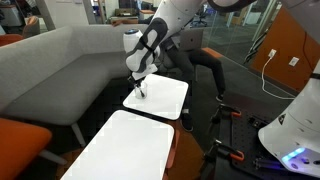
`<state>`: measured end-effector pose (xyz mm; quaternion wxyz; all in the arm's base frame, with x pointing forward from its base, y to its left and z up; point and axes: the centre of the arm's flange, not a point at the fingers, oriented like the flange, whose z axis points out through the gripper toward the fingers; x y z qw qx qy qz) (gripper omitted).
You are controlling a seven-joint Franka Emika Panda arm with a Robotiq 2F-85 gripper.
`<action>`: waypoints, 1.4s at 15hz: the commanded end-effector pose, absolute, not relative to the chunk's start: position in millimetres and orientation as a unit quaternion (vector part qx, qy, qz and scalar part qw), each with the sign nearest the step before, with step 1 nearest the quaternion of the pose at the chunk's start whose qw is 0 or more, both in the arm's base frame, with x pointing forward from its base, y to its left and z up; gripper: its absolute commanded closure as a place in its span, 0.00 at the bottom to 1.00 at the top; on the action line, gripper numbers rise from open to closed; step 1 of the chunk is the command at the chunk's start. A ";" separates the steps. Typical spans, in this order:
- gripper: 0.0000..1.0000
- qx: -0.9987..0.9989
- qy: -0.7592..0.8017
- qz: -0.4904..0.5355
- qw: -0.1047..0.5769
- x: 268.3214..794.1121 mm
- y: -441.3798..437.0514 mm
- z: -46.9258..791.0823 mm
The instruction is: Put the marker on the left table
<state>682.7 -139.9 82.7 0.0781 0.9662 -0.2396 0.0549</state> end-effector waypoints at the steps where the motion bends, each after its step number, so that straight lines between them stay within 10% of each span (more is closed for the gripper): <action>1: 0.97 0.969 -0.226 0.059 0.084 670.2 -129.2 110.7; 11: 0.97 0.969 -0.221 0.055 0.092 626.0 -55.0 214.6; 21: 0.97 0.981 -0.161 -0.102 -0.023 608.4 78.6 78.9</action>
